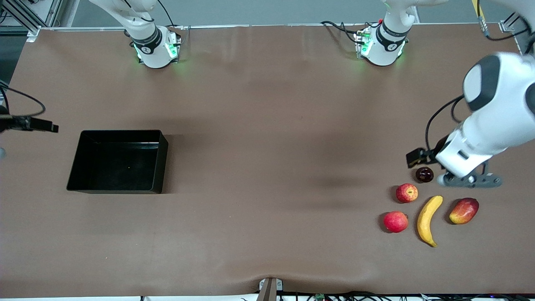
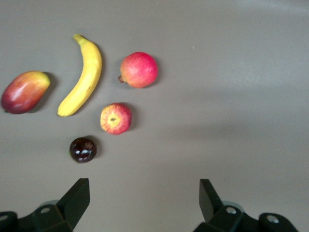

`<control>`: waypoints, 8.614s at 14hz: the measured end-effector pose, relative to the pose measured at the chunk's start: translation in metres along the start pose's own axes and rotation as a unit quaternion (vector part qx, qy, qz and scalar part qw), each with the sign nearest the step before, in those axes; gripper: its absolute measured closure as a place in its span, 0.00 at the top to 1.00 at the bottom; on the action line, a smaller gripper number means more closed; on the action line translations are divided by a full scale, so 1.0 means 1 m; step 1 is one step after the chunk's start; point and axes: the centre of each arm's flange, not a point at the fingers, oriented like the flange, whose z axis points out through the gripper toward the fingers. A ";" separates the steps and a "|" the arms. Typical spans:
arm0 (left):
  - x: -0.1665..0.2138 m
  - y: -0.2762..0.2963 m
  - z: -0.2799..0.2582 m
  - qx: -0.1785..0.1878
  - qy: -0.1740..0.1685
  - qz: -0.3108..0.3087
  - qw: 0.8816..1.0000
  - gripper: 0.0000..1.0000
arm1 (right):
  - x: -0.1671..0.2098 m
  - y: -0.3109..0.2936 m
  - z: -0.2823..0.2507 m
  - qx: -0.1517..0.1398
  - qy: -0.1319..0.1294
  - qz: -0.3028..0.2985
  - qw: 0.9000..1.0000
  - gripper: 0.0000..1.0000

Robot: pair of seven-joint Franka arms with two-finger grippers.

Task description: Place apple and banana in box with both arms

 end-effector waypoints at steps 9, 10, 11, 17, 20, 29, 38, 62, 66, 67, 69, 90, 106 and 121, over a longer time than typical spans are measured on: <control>0.026 -0.014 0.139 0.070 -0.022 0.083 0.994 1.00 | 0.113 0.093 0.159 0.001 0.052 -0.055 0.997 1.00; 0.028 -0.021 0.149 0.068 -0.022 0.092 0.993 1.00 | 0.118 0.097 0.179 0.002 0.050 -0.056 0.997 1.00; 0.030 -0.031 0.161 0.066 -0.025 0.098 0.993 1.00 | 0.121 0.103 0.200 0.003 0.047 -0.058 0.997 1.00; 0.034 -0.052 0.198 0.059 -0.028 0.110 0.992 1.00 | 0.112 0.120 0.250 0.013 0.026 -0.076 0.997 0.38; 0.032 -0.057 0.213 0.056 -0.037 0.113 0.991 1.00 | 0.112 0.119 0.251 0.014 0.025 -0.085 0.996 0.08; 0.024 -0.057 0.242 0.052 -0.058 0.114 0.990 1.00 | 0.114 0.018 0.175 0.044 -0.052 -0.088 0.994 0.05; 0.019 -0.079 0.259 0.048 -0.058 0.100 0.992 1.00 | 0.086 -0.249 0.158 0.075 -0.085 -0.107 0.988 0.05; 0.017 0.024 0.098 0.037 -0.026 0.074 0.996 0.66 | 0.062 -0.439 0.196 0.097 0.002 0.006 0.995 0.93; -0.004 0.111 0.095 0.021 -0.030 0.034 0.999 0.66 | 0.077 -0.353 0.089 0.044 0.028 0.013 0.999 1.00; -0.012 0.138 0.097 0.021 -0.031 0.029 0.999 0.66 | 0.078 -0.333 0.070 0.042 0.032 0.023 0.998 1.00; -0.031 0.187 0.104 0.023 -0.036 0.032 0.999 0.66 | 0.083 -0.286 0.040 0.052 0.044 0.048 0.997 1.00; -0.142 0.327 0.260 0.054 -0.130 0.038 0.989 0.66 | -0.130 -0.082 -0.121 -0.001 0.095 0.006 0.995 1.00; -0.042 0.247 0.065 0.039 -0.042 -0.057 0.997 1.00 | -0.107 -0.028 -0.122 -0.012 0.118 -0.077 0.990 1.00; 0.076 -0.099 0.163 0.019 0.033 0.245 0.969 1.00 | -0.108 -0.016 -0.119 -0.009 0.110 -0.065 0.992 1.00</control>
